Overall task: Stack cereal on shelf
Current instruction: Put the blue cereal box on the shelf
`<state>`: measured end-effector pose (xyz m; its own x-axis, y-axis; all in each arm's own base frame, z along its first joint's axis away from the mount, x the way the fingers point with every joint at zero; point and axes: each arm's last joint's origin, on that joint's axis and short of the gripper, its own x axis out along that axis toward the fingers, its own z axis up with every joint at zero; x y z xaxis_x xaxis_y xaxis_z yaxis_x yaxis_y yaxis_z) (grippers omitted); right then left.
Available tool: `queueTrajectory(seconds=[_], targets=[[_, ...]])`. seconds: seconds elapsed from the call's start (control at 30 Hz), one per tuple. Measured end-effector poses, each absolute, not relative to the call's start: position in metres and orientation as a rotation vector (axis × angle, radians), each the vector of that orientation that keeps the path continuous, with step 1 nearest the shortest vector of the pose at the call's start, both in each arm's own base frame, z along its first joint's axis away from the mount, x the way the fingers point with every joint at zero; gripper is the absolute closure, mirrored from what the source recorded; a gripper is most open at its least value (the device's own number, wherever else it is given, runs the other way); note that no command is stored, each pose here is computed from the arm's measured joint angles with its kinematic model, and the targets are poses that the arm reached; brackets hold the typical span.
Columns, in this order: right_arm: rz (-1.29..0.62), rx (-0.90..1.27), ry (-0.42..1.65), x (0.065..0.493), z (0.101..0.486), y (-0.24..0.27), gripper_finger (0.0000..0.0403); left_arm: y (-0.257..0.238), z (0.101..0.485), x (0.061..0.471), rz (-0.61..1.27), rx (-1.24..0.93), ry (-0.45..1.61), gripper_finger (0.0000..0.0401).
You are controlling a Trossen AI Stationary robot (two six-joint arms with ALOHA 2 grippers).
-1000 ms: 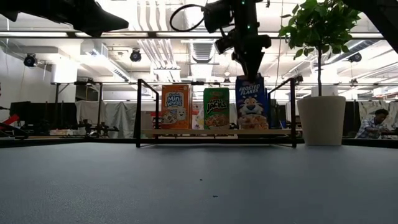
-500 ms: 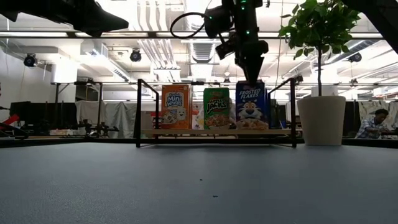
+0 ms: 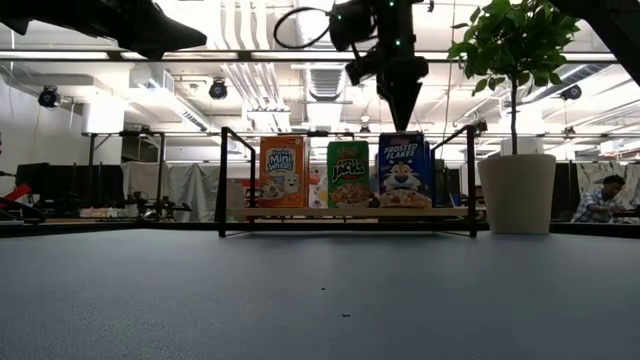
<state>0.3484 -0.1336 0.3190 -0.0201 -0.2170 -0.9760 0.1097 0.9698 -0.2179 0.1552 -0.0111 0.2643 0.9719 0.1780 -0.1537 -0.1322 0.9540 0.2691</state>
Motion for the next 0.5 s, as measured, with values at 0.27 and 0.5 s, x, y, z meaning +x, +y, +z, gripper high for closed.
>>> queueTrajectory(seconds=[0.27,0.5], targets=[[-0.297,-0.068,1.485,0.350,0.340,-0.130,0.0201,-0.011,0.264,0.155,0.158,0.261,0.178,0.0401],[-0.317,-0.047,1.471,0.353,0.334,-0.131,0.0300,-0.011,0.264,0.155,0.158,0.261,0.178,0.0401]])
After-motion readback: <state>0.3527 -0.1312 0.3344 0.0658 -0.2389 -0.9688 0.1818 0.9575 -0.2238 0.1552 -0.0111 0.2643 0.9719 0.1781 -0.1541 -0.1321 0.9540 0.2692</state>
